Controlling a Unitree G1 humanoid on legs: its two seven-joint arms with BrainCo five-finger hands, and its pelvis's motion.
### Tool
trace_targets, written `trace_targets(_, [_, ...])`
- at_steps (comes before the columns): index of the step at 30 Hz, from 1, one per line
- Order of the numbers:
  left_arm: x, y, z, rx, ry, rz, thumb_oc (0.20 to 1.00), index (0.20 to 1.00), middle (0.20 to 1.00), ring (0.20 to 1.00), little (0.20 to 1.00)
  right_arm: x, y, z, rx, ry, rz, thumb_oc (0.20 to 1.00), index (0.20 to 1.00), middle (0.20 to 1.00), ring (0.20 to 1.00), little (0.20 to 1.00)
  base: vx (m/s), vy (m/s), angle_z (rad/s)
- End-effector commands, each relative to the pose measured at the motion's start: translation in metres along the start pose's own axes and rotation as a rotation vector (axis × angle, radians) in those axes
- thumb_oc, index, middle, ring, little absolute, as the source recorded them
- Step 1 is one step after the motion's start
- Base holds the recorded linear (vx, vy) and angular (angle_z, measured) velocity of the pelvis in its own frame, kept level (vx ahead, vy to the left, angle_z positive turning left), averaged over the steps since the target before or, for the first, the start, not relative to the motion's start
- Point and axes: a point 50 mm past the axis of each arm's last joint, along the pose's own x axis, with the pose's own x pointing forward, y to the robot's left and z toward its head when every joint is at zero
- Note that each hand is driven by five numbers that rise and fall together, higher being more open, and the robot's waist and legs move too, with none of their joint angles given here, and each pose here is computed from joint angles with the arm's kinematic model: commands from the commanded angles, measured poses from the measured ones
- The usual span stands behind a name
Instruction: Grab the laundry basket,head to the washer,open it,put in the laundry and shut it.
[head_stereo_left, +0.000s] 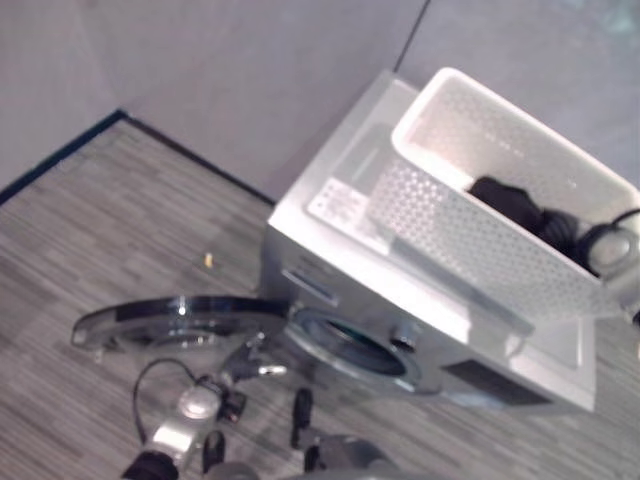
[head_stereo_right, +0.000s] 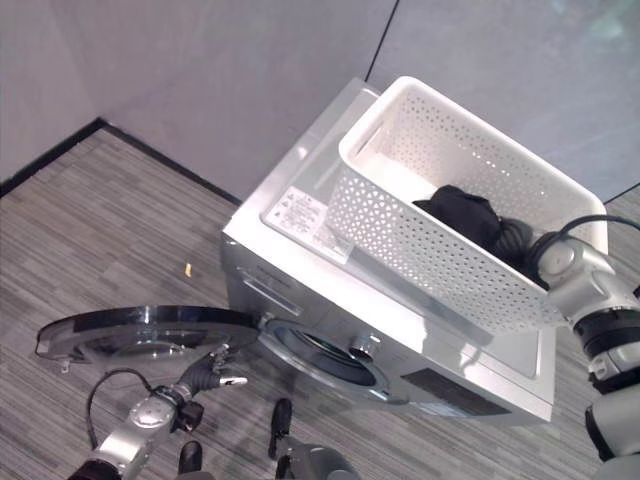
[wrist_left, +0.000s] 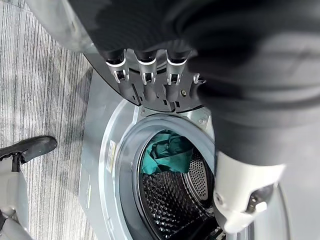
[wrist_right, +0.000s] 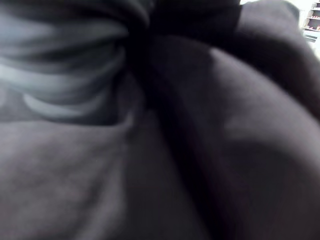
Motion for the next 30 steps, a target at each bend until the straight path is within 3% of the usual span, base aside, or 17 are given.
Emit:
trace_targets(1, [0.011,-0.008,0.032,0.019,-0.133,-0.038,1.0,1.0,1.0,1.0,1.0,0.007,0.024,0.014,0.062,-0.064,0.021,0.2,0.2,0.2,0.2,0.2,0.0,0.0,0.0])
trace_targets(4, [0.008,-0.004,0.024,0.002,-0.107,-0.021,1.0,1.0,1.0,1.0,1.0,-0.015,-0.03,0.026,0.191,-0.198,-0.228,0.2,0.2,0.2,0.2,0.2,0.05,0.033,-0.09])
trace_targets(6, [0.007,-0.003,0.022,-0.001,-0.103,-0.019,1.0,1.0,1.0,1.0,1.0,-0.022,-0.041,0.027,0.197,-0.22,-0.282,0.2,0.2,0.2,0.2,0.2,0.03,0.023,-0.09])
trace_targets(11, [0.005,-0.004,0.014,-0.018,-0.084,-0.029,1.0,1.0,1.0,1.0,1.0,-0.071,-0.102,0.028,0.241,-0.333,-0.665,0.2,0.2,0.2,0.2,0.2,0.07,0.042,-0.02])
trace_targets(14, [0.002,-0.002,0.008,-0.02,-0.059,-0.025,1.0,1.0,1.0,1.0,1.0,-0.123,-0.137,0.046,0.01,-0.375,-1.013,0.2,0.2,0.2,0.2,0.2,0.08,0.047,-0.07])
trace_targets(23, [-0.001,-0.006,0.005,0.021,-0.042,-0.042,1.0,1.0,1.0,1.0,1.0,-0.178,-0.153,0.08,-0.186,-0.457,-1.434,0.2,0.2,0.2,0.2,0.2,0.03,0.015,0.01])
trace_targets(30, [-0.003,-0.008,0.003,0.025,-0.05,-0.027,1.0,1.0,1.0,1.0,1.0,-0.185,-0.154,0.084,-0.299,-0.402,-1.592,0.2,0.2,0.2,0.2,0.2,0.01,0.019,0.05])
